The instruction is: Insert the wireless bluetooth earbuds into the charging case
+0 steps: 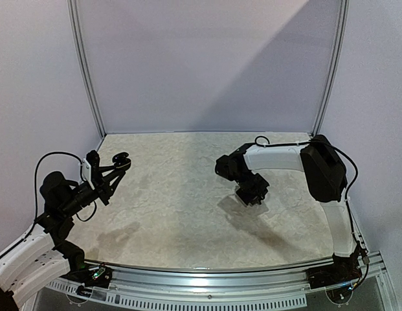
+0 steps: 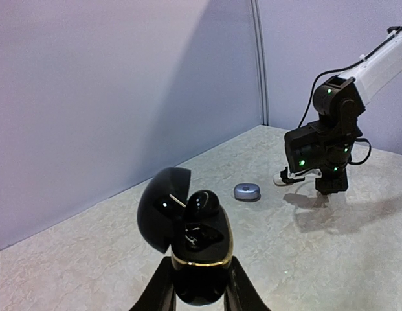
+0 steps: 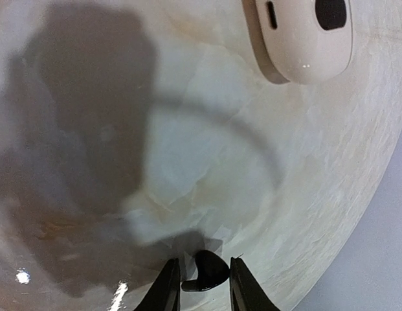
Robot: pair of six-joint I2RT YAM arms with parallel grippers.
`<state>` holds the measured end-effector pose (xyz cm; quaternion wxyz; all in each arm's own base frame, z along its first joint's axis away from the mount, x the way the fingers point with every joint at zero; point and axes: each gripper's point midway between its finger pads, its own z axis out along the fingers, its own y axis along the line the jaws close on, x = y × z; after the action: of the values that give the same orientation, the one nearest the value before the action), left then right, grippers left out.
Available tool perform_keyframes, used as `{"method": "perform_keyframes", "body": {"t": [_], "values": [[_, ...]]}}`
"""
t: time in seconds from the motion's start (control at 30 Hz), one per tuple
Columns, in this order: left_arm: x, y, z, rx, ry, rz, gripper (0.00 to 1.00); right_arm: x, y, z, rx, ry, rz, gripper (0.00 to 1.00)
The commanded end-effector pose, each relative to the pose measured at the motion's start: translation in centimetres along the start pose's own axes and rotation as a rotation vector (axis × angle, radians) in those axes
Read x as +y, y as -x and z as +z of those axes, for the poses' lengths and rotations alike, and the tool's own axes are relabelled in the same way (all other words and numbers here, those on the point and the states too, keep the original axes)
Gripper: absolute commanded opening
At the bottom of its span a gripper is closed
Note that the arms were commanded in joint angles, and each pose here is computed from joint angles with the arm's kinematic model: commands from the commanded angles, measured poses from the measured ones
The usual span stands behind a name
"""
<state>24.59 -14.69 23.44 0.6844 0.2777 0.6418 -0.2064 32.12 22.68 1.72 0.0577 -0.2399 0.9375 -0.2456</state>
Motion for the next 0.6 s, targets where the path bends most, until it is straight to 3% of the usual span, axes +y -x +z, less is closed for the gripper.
{"method": "perform_keyframes", "body": {"t": [0.0, 0.57], "values": [[0.2, -0.6, -0.1, 0.013, 0.005, 0.006, 0.0, 3.9, -0.5, 1.2, 0.043, 0.115, 0.003, 0.28], [0.2, -0.7, -0.1, 0.016, 0.005, 0.006, 0.0, 4.5, 1.0, -1.3, -0.014, 0.148, 0.013, 0.28]]}}
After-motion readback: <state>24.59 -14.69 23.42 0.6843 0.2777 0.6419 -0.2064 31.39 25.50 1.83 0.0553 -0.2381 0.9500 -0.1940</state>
